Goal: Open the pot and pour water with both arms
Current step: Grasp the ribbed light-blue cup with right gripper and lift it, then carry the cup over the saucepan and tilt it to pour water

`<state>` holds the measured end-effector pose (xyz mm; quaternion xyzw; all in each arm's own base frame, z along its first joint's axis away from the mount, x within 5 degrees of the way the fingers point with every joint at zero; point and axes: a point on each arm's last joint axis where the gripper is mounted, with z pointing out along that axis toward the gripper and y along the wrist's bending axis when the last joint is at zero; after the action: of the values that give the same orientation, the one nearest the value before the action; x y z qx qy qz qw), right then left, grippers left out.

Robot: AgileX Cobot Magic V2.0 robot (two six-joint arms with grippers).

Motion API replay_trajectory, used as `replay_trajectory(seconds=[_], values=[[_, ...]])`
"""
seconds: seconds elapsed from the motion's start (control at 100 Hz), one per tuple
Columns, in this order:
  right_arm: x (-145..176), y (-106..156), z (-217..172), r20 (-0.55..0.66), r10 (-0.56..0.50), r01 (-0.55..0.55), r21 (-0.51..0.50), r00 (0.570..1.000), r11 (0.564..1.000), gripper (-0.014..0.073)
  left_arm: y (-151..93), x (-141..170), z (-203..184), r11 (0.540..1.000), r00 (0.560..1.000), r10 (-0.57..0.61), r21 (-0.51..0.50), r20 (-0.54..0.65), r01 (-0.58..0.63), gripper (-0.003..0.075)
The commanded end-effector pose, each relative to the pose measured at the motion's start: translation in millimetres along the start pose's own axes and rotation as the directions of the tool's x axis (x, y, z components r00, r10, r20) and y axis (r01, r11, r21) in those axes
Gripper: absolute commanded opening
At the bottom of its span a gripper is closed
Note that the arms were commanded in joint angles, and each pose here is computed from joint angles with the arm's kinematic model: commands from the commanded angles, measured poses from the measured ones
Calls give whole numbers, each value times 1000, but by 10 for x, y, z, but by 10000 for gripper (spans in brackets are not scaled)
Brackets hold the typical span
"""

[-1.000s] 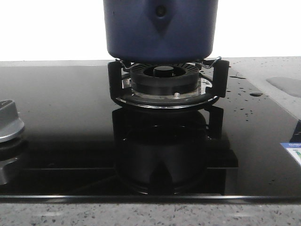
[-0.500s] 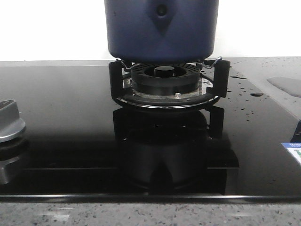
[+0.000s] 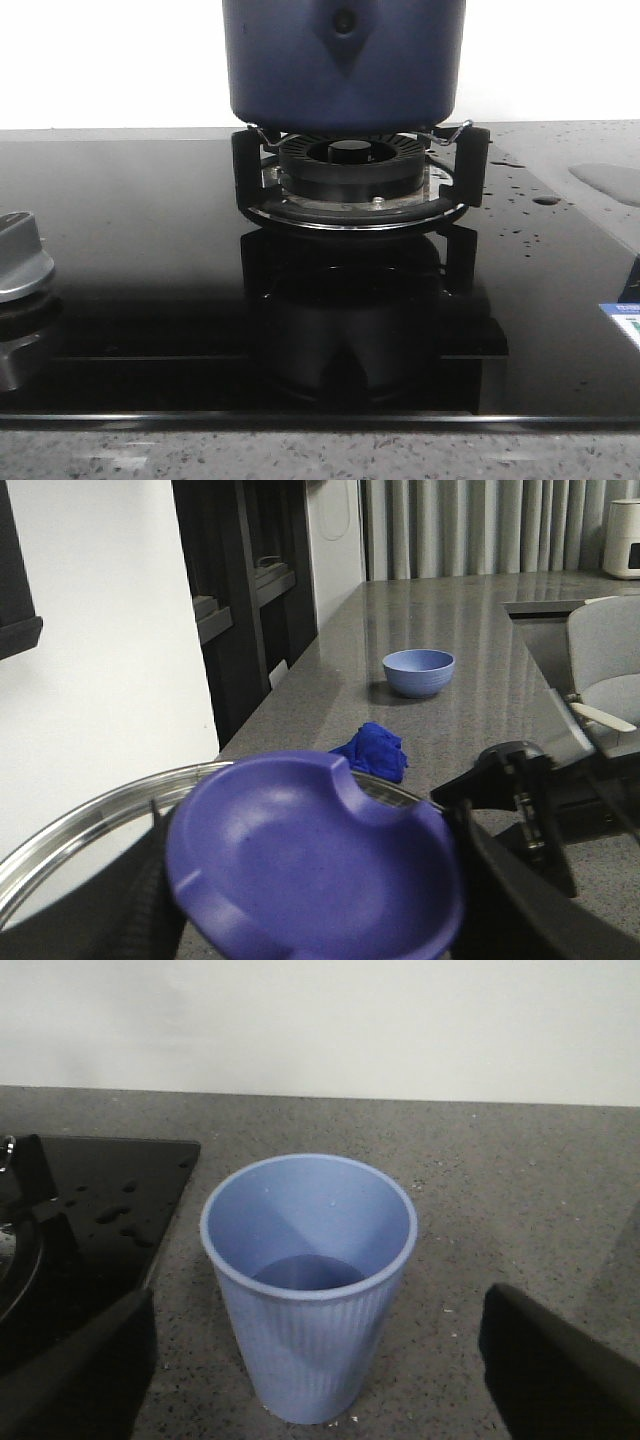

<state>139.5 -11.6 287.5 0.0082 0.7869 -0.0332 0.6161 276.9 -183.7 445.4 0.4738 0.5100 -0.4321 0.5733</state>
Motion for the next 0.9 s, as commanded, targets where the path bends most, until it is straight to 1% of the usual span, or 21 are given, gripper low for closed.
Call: replay_trajectory(seconds=[0.0, 0.1, 0.2, 0.26, 0.35, 0.45, 0.64, 0.79, 0.89], values=[[-124, -27, 111, 70, 5, -8, 40, 998, 999, 566, -159, -363, -75, 1000, 991, 11, 17, 135, -13, 259], [-93, 33, 224, 49, -5, 4, 11, 999, 1000, 566, -159, -363, -75, 1000, 991, 11, 17, 135, -13, 259], [-89, 89, 309, 58, -16, 16, -3, 998, 1000, 566, -159, -363, -75, 1000, 991, 11, 17, 135, -13, 259], [-96, 98, 360, 78, -19, 19, 9, 997, 1000, 566, -159, -363, -75, 1000, 991, 11, 17, 135, -13, 259], [-100, 79, 430, 102, 14, -19, 44, 995, 999, 566, -159, -363, -75, 1000, 991, 11, 17, 135, -13, 259], [-61, 59, 513, 87, 52, -58, 73, 995, 996, 566, -159, -363, -75, 1000, 991, 11, 17, 135, -13, 259], [48, 57, 682, 33, 47, -50, 98, 998, 994, 566, -159, -363, -75, 1000, 991, 11, 17, 135, -13, 259], [65, 42, 767, 51, 30, -36, 134, 998, 990, 566, -159, -362, -75, 1000, 991, 12, 17, 133, -14, 259], [59, 60, 822, 65, 23, -31, 133, 998, 991, 566, -159, -362, -75, 1000, 991, 12, 17, 133, -14, 259]])
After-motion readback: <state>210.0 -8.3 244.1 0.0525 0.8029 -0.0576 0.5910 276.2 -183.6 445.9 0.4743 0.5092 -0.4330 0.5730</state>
